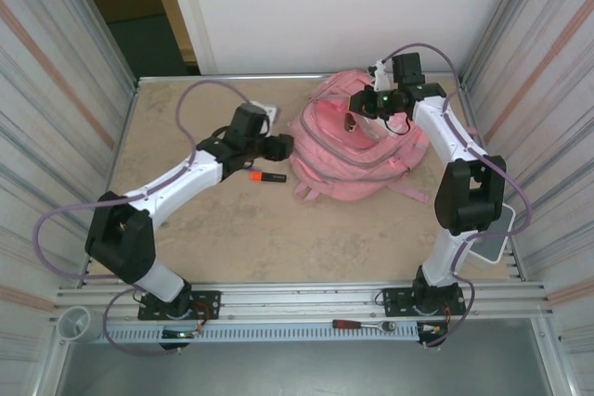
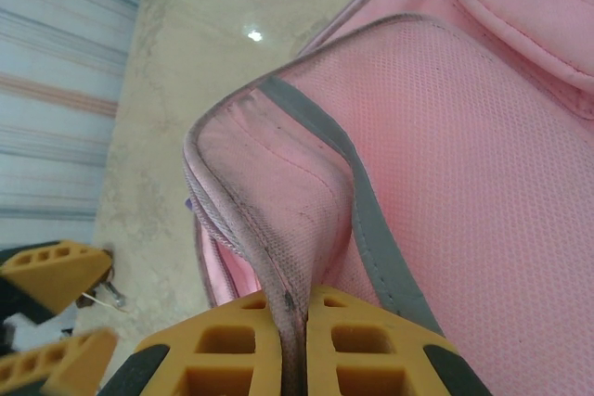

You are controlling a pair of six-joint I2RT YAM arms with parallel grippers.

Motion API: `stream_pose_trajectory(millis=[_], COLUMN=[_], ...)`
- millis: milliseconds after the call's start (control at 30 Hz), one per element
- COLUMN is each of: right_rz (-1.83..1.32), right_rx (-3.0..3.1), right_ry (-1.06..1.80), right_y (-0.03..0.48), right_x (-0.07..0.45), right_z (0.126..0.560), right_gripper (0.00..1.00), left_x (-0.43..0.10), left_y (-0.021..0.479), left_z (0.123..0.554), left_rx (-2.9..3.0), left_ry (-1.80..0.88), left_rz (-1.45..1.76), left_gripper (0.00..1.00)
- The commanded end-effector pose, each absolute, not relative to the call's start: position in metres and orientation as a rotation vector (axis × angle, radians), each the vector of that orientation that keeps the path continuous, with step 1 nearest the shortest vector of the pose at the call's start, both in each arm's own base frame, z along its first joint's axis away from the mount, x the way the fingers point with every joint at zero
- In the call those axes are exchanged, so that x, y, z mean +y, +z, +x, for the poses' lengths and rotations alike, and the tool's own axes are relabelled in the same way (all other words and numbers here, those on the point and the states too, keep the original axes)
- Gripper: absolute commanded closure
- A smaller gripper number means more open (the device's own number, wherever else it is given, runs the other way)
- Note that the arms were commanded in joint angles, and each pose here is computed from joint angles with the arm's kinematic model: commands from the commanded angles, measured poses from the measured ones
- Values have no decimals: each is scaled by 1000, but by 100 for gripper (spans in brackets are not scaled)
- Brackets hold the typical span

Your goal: Pack the student bag

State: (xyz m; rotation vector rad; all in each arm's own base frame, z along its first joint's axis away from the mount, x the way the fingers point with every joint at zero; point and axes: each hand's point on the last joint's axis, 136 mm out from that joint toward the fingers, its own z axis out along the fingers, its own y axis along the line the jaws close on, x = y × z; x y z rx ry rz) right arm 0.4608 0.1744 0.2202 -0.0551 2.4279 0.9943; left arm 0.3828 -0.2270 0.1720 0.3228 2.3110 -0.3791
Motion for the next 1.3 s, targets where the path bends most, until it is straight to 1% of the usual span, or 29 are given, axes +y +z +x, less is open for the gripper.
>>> stream_pose_trajectory(millis=[0,100,200,300,400,500,800,967,1133,1267], right_rz=[-84,-79,-76,-74,-61,-55,-47,-43,-35,-34], right_rx=[2343,2349,2356,2363,2369,2373,2383,2391,2395,2397], right_ry=[1001,1016,1025,1017,1008,1009,1016,1012,1013,1029], right_y=[239,235,231,228,225,223,218,214,212,212], right_x=[171,172,174,172,167,165,164,163,161,163], right_z=[470,471,470,467,465,464,463,462,462,464], right_gripper=[97,97,97,97,96,96,96,95,95,95], left_x=[-186,-180,-189,-209,-225,-232,-248,-233,-200,-157], left_y=[117,94,80,74,70,65,53,67,88,83], left_z=[361,360,364,366,367,368,366,370,378,386], left_rx=[2493,2550,2591,2596,2581,2579,2584,2542,2471,2477], left_ry=[-286,-272,-294,-365,-349,-282,-308,-213,-109,122], left_rz=[319,365,441,551,670,748,868,845,836,877], left_gripper=[24,21,21,20,20,20,20,19,19,18])
